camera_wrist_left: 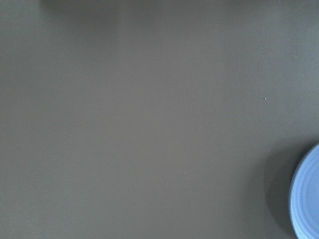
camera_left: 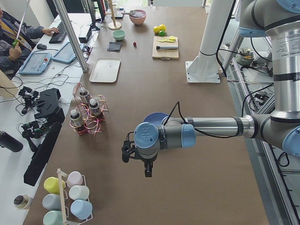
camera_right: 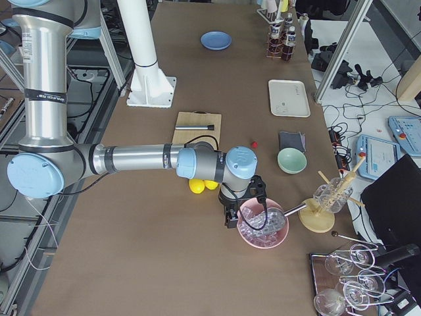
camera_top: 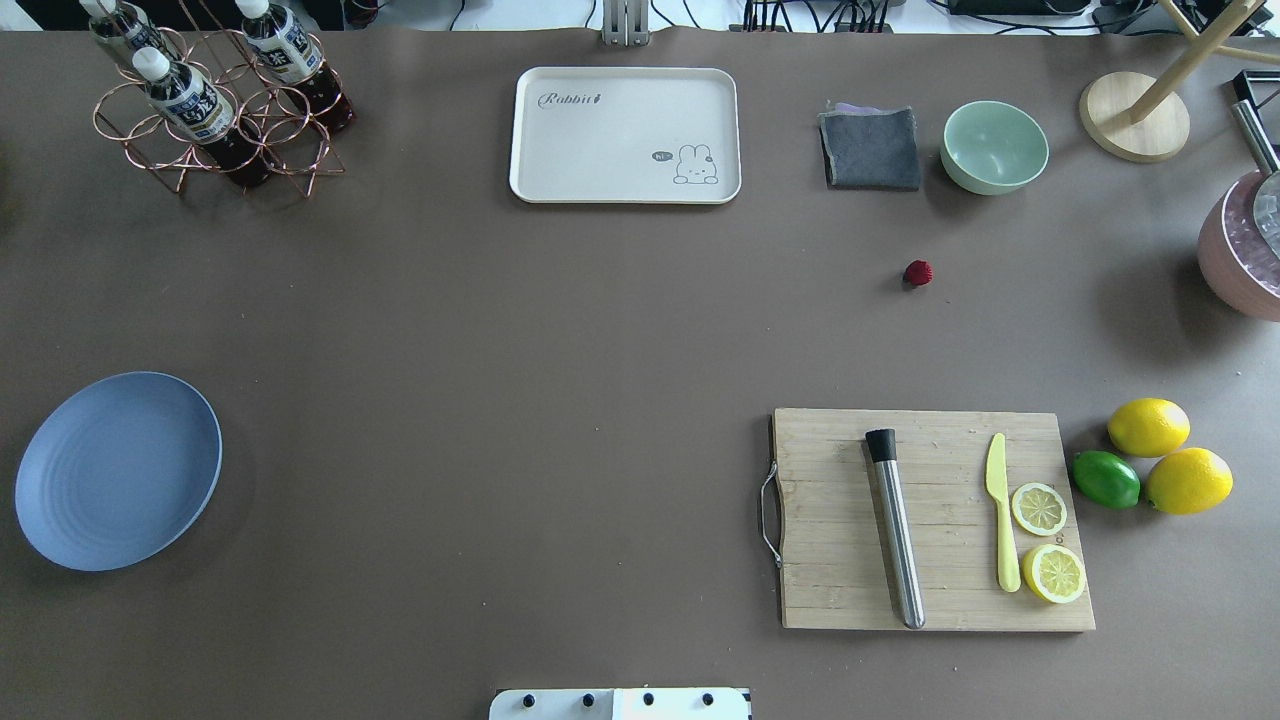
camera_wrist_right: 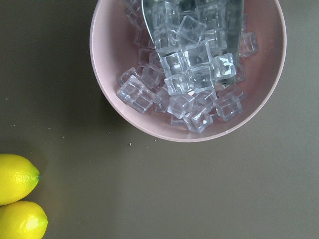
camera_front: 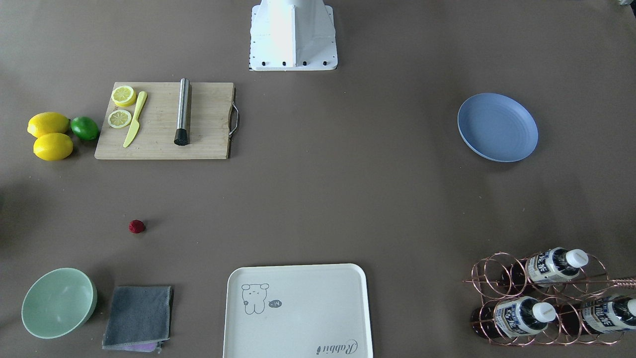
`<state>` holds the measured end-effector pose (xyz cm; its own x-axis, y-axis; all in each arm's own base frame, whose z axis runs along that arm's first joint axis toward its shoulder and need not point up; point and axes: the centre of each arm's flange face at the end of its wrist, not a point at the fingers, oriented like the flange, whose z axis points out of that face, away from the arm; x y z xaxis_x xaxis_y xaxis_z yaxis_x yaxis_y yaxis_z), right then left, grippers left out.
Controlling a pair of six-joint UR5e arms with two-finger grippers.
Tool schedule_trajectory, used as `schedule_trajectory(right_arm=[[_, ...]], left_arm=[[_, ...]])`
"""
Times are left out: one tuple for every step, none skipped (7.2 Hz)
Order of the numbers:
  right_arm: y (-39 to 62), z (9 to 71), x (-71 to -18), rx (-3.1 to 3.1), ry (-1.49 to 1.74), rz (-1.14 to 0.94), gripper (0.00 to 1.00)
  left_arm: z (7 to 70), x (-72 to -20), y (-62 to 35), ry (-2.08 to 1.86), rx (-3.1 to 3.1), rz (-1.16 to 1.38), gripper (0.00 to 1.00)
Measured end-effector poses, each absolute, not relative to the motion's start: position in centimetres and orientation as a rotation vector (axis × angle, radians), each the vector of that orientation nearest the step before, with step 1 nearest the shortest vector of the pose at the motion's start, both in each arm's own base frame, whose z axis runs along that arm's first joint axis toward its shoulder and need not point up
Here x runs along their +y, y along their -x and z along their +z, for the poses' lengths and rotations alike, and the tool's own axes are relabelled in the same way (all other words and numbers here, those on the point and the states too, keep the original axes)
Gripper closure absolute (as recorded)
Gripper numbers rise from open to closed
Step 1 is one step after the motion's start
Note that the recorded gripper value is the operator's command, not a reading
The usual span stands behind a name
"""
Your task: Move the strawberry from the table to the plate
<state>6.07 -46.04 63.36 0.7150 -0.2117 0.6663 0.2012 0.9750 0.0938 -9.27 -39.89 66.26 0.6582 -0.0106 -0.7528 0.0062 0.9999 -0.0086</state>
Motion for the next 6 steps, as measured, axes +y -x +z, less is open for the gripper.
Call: schedule_trajectory(right_arm=[[-6.1,63.4,-46.0,-0.74,-0.015,-0.229,0.0],[-6.0,63.4,-46.0,-0.74,-0.015,-0.23,0.0],[-6.0,63.4,-46.1,-0.74,-0.015,-0.23,0.0],[-6.0,63.4,-46.0,-0.739,-0.015,-0.23,0.0],[-6.0,63.4,-46.0,-0.739,-0.015,-0.23,0.0],[-6.1,63.4,-46.0,-0.738,-0.015,-0.23,0.0]], left_arm=[[66.1,-39.9,9.3,0.002,0.854,-0.008,0.03],[65.8,-39.9,9.3,-0.004,0.857,-0.006,0.03],[65.6,-39.9,9.4,-0.007,0.854,-0.008,0.03],[65.5,-39.9,9.6,-0.009,0.843,-0.009,0.03],[65.4,-39.6,9.7,-0.011,0.827,-0.008,0.03],[65.4,-38.9,9.7,-0.009,0.816,-0.008,0.03]])
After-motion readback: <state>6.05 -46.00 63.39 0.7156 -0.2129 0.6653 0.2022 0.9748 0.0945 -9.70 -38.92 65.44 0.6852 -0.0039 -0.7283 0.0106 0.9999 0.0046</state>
